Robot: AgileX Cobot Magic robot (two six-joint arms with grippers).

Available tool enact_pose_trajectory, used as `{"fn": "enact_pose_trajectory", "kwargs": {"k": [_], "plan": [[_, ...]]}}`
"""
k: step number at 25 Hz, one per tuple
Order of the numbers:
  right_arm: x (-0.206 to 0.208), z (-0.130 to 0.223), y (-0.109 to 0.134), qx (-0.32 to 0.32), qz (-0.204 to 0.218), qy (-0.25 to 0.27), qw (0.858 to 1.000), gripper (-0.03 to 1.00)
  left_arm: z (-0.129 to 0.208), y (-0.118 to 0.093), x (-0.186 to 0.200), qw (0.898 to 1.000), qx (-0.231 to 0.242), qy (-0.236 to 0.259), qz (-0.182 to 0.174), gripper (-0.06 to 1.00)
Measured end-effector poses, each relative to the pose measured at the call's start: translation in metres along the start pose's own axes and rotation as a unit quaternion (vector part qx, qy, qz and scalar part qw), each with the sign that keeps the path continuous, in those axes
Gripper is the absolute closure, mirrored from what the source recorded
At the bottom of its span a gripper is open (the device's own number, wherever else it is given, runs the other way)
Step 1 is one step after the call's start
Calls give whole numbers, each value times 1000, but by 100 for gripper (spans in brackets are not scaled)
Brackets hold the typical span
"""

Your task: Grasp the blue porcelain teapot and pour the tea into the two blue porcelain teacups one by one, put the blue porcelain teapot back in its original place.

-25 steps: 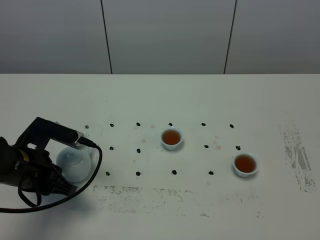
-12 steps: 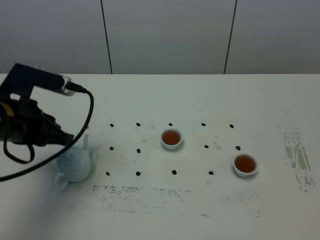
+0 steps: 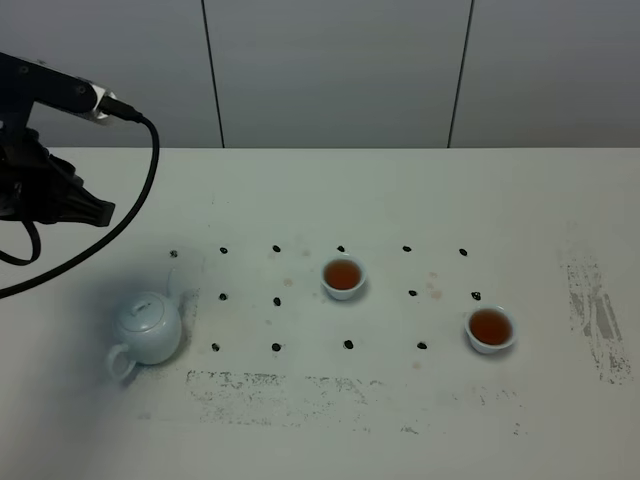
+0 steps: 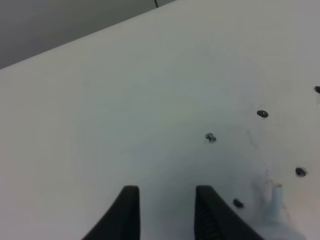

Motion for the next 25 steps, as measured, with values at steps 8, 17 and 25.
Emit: {"fn": "enact_pose_trajectory", "kwargs": {"k": [8, 17, 25], "plan": [[0, 0, 0, -1, 0, 0, 1000, 73, 14, 49, 7, 996, 72, 16, -49, 65], [0, 0, 0, 0, 0, 0, 1000, 73, 66, 47, 89, 987, 149, 34, -53, 65], [0, 0, 0, 0, 0, 0, 1000, 73, 152, 2, 148, 980, 161, 114, -15, 65]]}}
Point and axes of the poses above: a point on each arm's last joint axis where the gripper is mounted, x pointing back along that axis away from the gripper, y along the wrist's bending axis when the last joint is at zero, z = x × y, the point moved 1 cm from there along -x, pointing out along that axis toward the gripper, and after that the axes turned 2 degrees about x, right-handed, at the moved point
